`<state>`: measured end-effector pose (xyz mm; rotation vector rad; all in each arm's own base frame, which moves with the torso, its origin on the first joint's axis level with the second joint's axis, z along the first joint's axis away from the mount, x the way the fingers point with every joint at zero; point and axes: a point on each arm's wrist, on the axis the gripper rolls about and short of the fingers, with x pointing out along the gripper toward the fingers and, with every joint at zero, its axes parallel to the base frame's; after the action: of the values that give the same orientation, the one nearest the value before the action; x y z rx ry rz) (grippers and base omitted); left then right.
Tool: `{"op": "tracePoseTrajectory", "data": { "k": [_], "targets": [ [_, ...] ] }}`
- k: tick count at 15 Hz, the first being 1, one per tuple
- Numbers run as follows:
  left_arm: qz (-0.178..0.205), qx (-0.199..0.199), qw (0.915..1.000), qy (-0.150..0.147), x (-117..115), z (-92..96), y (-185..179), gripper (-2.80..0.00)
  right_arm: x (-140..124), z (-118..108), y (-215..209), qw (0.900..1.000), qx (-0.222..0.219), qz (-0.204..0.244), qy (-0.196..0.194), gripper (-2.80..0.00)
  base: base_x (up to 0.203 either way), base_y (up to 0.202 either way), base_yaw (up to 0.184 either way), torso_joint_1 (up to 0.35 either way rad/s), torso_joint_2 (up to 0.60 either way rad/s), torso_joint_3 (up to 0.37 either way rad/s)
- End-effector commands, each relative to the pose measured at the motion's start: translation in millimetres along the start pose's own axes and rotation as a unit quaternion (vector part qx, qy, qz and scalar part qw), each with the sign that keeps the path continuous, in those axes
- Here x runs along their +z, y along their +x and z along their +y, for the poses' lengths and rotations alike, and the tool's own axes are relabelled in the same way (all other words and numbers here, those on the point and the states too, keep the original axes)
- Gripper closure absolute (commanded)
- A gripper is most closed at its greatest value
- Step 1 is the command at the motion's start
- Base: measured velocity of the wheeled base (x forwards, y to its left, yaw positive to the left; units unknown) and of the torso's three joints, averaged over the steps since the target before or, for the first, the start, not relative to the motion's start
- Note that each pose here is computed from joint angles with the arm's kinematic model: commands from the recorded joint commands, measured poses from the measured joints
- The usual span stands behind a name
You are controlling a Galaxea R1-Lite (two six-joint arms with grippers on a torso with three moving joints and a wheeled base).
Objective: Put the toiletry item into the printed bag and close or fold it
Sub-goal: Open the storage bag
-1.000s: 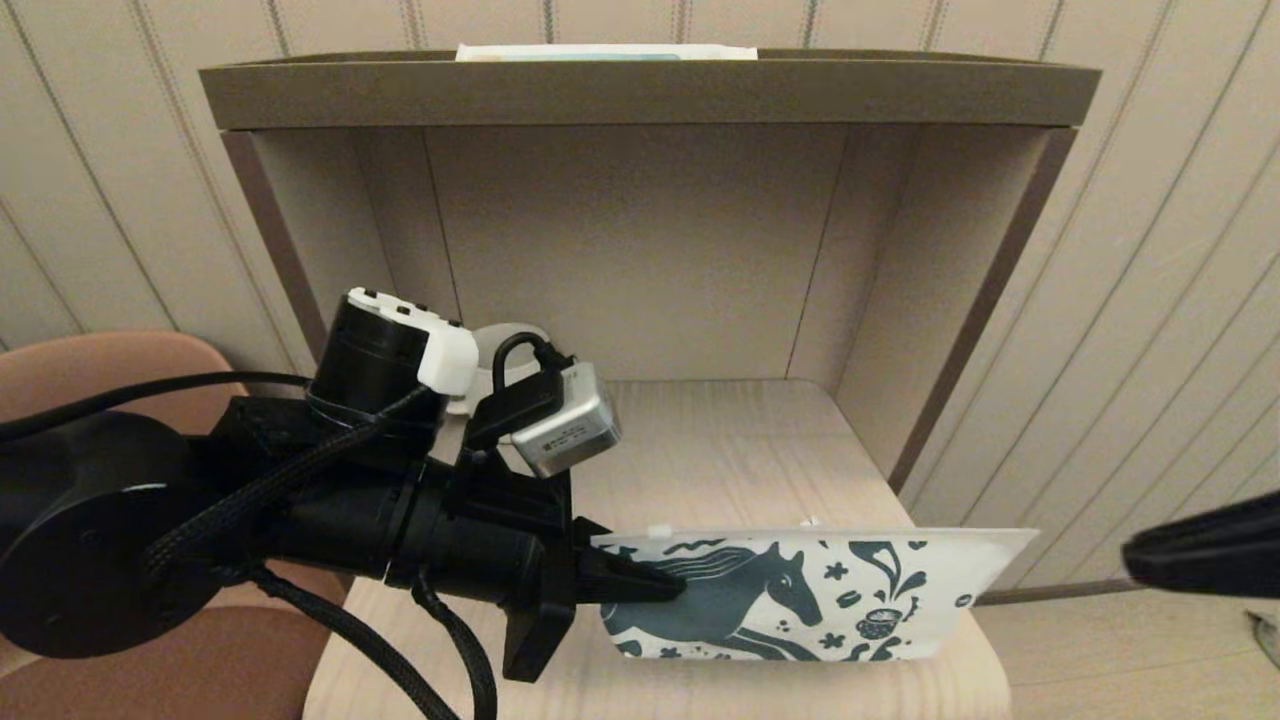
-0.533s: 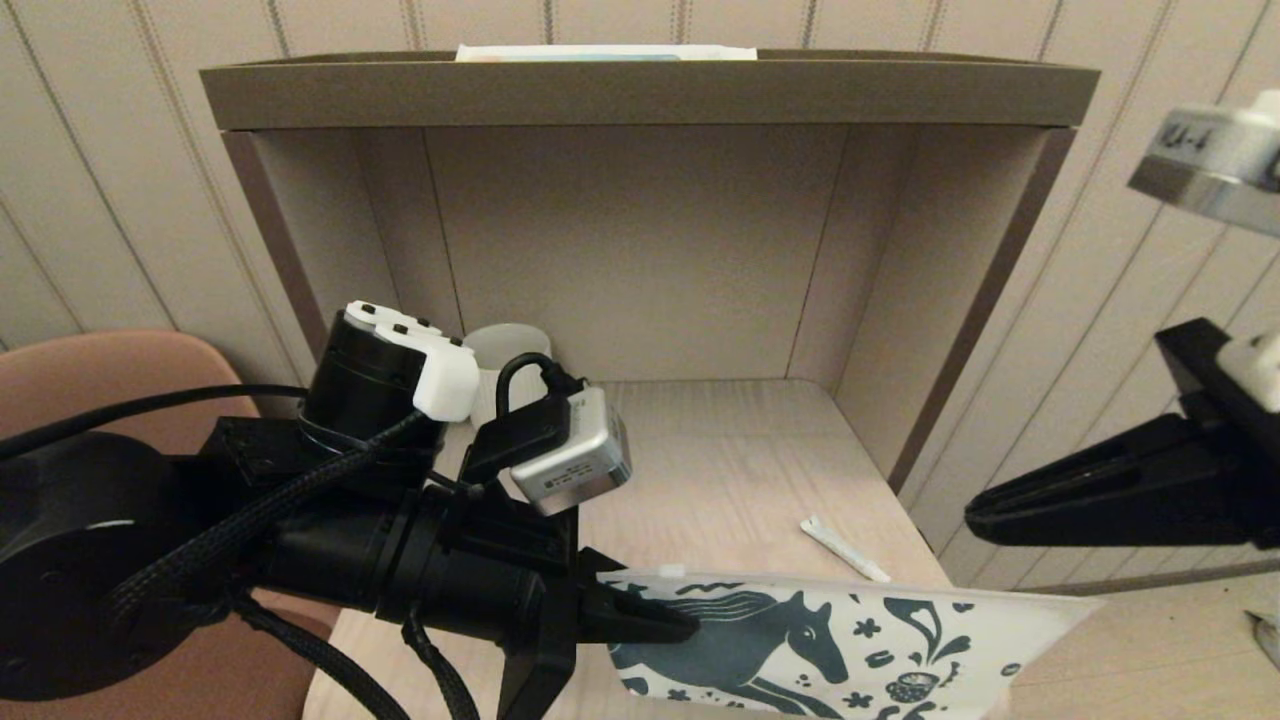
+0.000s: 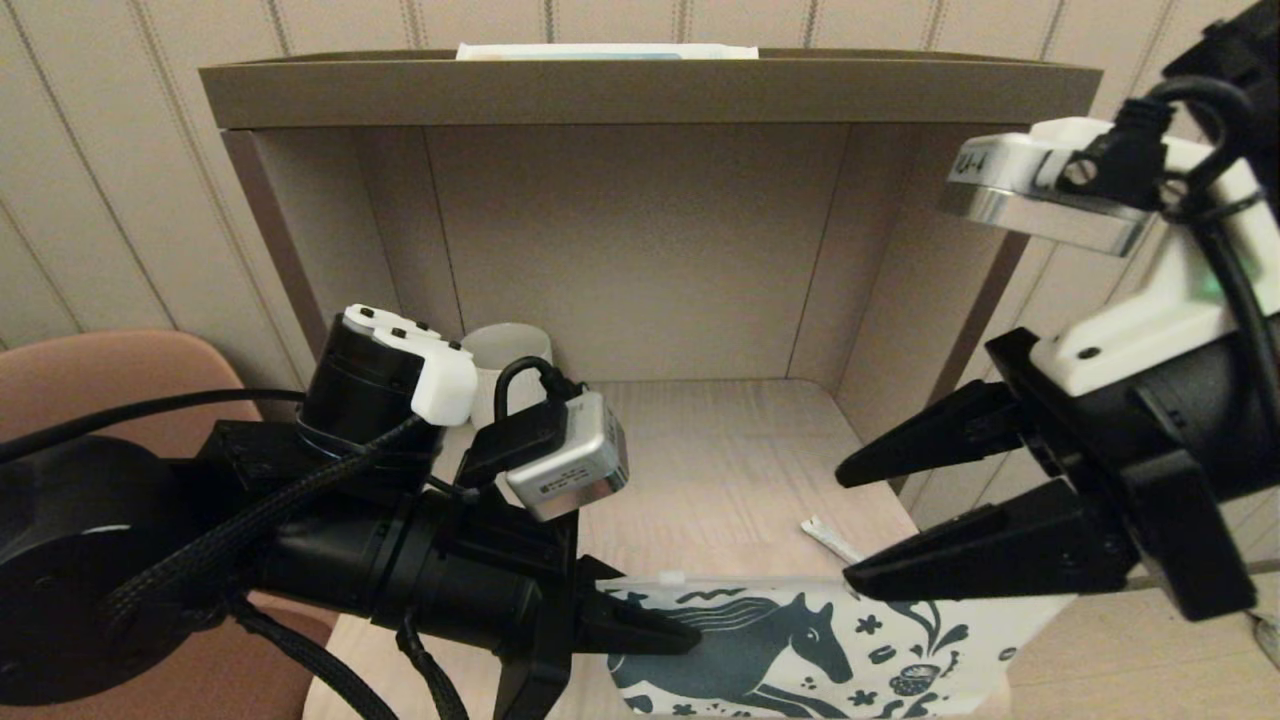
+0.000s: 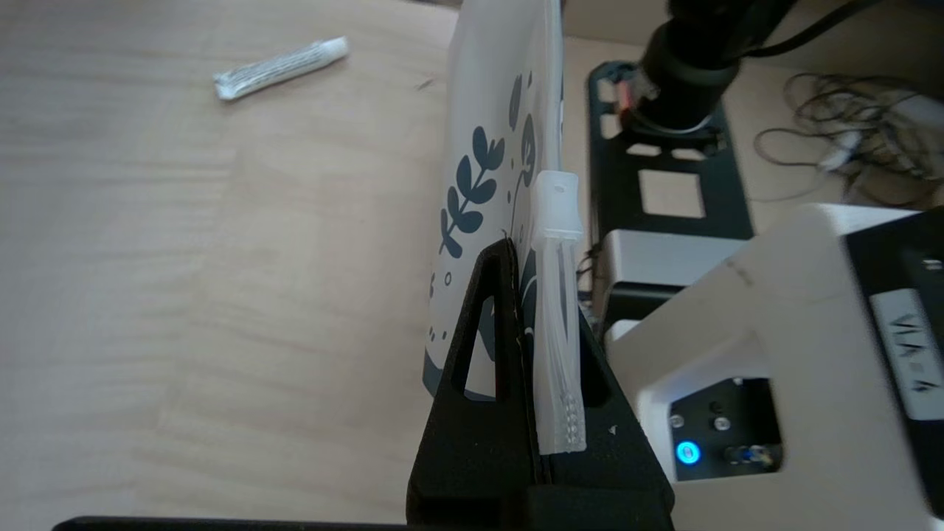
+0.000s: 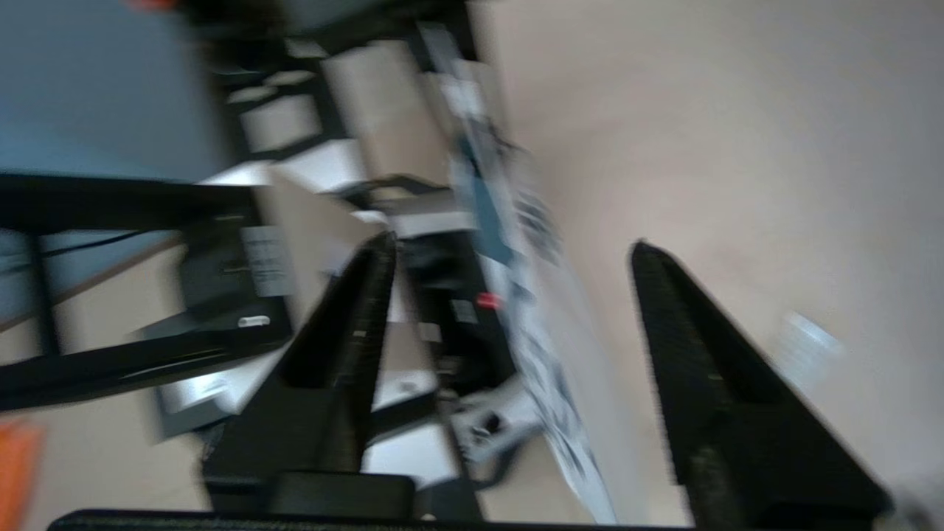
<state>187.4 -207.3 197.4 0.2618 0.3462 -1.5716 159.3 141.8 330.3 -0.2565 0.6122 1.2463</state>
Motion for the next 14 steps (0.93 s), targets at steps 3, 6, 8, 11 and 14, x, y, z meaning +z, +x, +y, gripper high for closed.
{"op": "tracePoseTrajectory", "data": {
  "k": [3,6,8,11,14],
  "targets": [
    [-0.001,-0.002,1.0,0.001,-0.2,1.2,0.8,0.0,-15.6,-10.1,28.1,0.998,0.065,-0.011,-0.011,-2.8,0.0,0.0,0.0,0.0,0.0,0.0],
    [0.007,-0.003,0.9999,-0.007,-5.0,4.5,5.5,0.0,-27.5,-18.0,49.6,0.994,0.066,-0.069,-0.056,-2.8,0.0,0.0,0.0,0.0,0.0,0.0],
    [0.023,-0.008,0.9997,-0.004,-16.0,5.0,9.2,0.0,-27.3,-20.2,56.6,0.99,0.073,-0.084,-0.084,-2.8,0.0,0.0,0.0,0.0,0.0,0.0],
    [0.058,-0.007,0.9976,0.039,-17.5,6.8,10.9,0.0,-25.7,-22.7,58.9,0.988,0.075,-0.086,-0.1,-2.8,0.0,0.0,0.0,0.0,0.0,0.0],
    [0.083,-0.002,0.9959,0.036,14.4,10.1,2.0,0.0,-24.3,-22.0,54.4,0.987,0.072,-0.094,-0.111,-2.8,0.0,0.0,0.0,0.0,0.0,0.0]
  ]
}}
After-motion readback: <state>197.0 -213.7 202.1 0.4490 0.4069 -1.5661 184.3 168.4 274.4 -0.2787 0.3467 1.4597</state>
